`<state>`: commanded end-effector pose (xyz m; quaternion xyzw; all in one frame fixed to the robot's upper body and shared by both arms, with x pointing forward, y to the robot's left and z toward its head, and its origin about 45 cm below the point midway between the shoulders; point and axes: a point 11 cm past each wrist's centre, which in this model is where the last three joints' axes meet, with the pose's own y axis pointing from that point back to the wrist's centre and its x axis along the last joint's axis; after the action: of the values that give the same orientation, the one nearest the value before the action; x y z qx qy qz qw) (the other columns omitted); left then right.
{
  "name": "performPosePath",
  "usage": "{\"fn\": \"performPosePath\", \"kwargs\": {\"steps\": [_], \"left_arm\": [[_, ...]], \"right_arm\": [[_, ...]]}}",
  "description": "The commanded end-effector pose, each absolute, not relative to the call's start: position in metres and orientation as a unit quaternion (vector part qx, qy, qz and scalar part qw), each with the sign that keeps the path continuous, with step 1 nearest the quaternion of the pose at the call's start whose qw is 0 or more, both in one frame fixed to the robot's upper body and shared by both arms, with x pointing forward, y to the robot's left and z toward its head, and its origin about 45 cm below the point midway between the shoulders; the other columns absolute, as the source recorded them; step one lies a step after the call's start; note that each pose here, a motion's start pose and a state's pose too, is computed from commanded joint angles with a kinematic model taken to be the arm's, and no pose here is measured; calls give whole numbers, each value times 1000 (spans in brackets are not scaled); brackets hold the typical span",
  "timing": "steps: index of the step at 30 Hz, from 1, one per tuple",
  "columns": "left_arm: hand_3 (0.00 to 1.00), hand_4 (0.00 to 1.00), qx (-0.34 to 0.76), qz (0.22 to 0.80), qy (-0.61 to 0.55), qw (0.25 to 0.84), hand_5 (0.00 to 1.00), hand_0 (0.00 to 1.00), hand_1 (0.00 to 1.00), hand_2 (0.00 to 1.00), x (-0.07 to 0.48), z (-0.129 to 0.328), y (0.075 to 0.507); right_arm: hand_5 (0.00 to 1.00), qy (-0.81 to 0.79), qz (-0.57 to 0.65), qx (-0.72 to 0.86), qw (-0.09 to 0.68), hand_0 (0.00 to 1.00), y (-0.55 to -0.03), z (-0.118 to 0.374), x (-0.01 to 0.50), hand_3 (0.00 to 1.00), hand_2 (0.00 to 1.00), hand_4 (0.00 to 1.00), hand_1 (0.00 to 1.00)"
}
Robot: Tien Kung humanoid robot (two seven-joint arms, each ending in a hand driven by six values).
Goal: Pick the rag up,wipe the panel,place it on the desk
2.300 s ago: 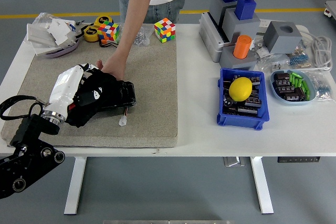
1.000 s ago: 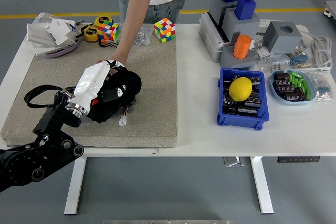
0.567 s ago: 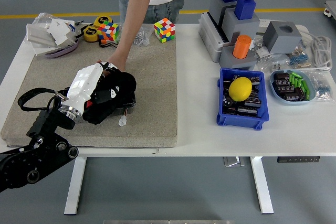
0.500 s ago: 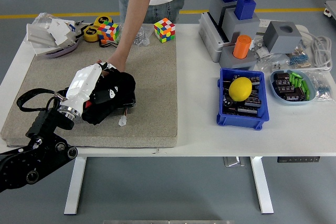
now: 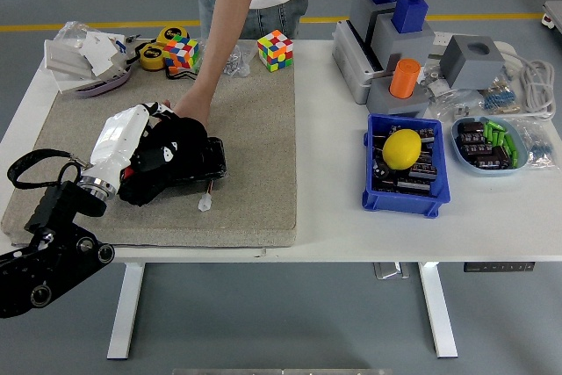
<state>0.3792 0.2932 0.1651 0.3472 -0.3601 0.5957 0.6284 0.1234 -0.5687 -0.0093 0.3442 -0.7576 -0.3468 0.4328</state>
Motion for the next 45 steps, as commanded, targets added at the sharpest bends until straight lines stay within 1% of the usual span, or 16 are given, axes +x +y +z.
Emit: {"fn": "performPosePath", "kwargs": {"steps": [20, 36, 45], "left_arm": [[556, 459, 378, 618, -354, 591, 2, 209, 142, 550, 371, 161, 339], [555, 456, 407, 651, -346, 539, 2, 207, 141, 550, 356, 166, 396], [556, 455, 413, 666, -344, 518, 2, 205, 140, 550, 350, 172, 417]], "right_arm": [[592, -758, -349, 342, 432, 759, -569, -9, 122, 604, 698, 982, 628], [592, -759, -352, 338, 432, 760, -571, -9, 118, 604, 698, 982, 629], [592, -759, -351, 339, 431, 759, -571, -9, 120, 603, 698, 982, 629]]}}
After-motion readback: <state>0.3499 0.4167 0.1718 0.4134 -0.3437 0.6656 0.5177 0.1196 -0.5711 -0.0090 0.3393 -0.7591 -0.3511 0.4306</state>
